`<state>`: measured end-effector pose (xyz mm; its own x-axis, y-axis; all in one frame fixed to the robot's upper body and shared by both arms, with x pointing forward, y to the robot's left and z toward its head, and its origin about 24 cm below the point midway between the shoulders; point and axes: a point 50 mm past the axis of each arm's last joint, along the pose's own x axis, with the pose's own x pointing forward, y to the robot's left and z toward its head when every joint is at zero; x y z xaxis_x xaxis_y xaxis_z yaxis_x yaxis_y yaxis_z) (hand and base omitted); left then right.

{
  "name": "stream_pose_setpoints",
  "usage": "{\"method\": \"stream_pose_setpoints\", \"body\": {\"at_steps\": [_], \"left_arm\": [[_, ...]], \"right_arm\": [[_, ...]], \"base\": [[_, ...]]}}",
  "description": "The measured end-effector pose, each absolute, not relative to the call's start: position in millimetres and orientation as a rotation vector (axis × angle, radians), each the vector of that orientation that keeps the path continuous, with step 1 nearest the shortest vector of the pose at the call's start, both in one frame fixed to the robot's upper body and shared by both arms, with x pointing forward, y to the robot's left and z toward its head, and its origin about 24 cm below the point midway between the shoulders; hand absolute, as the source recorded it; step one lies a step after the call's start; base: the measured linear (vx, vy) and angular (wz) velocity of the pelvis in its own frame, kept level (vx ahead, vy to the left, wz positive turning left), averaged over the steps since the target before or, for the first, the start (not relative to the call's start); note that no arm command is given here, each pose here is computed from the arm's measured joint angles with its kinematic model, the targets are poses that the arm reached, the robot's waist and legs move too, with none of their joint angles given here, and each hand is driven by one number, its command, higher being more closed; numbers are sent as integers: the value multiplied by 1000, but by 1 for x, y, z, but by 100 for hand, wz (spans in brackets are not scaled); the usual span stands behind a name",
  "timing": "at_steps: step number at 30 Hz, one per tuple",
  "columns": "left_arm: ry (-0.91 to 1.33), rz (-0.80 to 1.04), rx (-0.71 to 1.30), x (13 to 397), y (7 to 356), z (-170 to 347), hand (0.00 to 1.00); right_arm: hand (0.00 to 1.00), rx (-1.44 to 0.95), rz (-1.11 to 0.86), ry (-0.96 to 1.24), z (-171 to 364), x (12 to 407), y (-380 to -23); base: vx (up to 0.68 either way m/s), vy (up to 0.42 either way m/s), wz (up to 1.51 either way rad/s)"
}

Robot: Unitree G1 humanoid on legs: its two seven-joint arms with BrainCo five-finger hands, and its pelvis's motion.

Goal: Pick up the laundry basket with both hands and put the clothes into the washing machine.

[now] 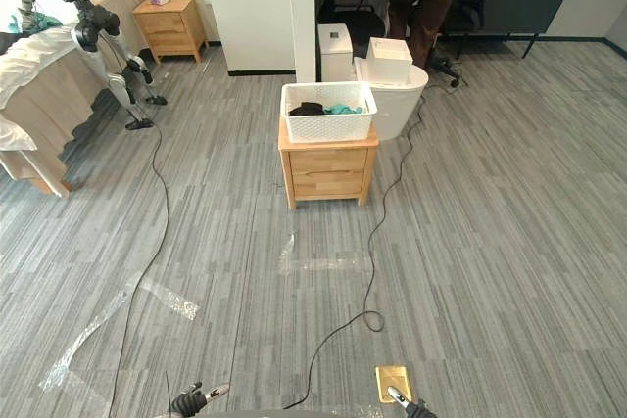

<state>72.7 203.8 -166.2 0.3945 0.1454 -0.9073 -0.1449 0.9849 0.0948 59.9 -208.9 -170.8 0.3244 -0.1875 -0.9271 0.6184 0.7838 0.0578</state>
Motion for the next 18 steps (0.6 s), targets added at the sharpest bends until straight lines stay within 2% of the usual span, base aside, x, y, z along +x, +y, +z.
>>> {"method": "stream_pose_setpoints", "body": {"at_steps": [18], "left_arm": [[1139,173,6,74,207,-165,0]], "right_arm": [[0,447,-548,1123,-171,61,-208]], "base": [[-18,-16,2]]}}
